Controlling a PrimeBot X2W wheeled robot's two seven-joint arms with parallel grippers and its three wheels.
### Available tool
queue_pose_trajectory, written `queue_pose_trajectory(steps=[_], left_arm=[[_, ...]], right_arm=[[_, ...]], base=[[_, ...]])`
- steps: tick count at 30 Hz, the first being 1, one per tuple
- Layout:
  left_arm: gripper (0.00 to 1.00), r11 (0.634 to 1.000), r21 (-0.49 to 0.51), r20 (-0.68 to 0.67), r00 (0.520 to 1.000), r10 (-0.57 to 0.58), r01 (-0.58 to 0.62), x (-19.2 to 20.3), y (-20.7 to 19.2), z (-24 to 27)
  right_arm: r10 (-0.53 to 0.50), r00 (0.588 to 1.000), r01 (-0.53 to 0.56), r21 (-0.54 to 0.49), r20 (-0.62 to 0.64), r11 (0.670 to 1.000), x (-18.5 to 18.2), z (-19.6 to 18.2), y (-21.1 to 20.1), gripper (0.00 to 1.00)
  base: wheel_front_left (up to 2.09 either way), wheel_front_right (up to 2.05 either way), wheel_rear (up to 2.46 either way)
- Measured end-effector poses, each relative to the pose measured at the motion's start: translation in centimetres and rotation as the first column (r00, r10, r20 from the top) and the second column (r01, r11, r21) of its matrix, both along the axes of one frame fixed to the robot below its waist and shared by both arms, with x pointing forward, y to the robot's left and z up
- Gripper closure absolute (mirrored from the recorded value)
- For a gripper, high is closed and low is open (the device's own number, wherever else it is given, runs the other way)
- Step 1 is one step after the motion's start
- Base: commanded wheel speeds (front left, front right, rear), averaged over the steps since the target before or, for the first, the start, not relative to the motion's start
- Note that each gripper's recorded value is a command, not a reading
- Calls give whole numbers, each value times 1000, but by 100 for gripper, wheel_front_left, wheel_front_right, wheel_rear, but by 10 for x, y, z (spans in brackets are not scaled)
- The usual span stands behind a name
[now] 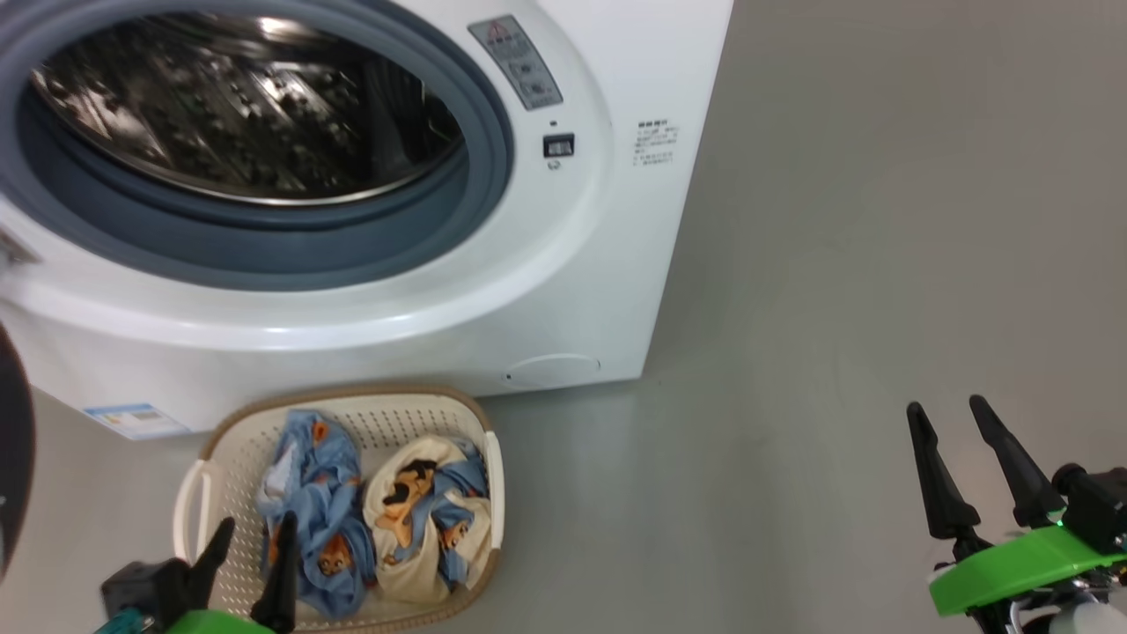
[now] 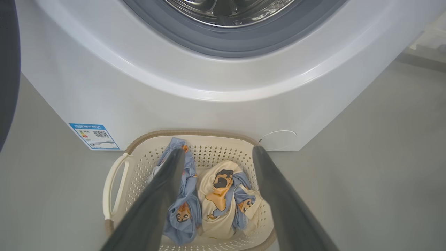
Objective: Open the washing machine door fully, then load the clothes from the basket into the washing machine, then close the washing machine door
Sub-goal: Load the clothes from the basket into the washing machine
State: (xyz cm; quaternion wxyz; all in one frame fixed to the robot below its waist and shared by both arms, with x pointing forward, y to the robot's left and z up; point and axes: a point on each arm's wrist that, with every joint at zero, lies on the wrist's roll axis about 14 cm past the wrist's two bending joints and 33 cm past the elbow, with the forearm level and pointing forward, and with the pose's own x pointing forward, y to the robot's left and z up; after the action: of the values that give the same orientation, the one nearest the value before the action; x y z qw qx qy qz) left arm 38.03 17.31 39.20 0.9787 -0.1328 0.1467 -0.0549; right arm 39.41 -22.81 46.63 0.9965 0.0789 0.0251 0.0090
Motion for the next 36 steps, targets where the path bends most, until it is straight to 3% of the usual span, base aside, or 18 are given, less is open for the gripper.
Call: queue_pose_trajectory(steps=[17,29,36], left_arm=[[0,987,6,-267,952,-151,159,46,-43,-93],[0,962,22,-400,884,-242,273,81,-62,-155],[0,956,21,-502,830,-245,294,81,-58,-199]], right_arm=[[-13,999,14,11,-51,1000,42,-33,6,0],[1,993,-1,3,-114,1000,76,-76,12,0],[23,989,-25,-12,-143,1000,94,-101,17,0]], base=[[0,0,0],[0,0,0],[0,0,0]])
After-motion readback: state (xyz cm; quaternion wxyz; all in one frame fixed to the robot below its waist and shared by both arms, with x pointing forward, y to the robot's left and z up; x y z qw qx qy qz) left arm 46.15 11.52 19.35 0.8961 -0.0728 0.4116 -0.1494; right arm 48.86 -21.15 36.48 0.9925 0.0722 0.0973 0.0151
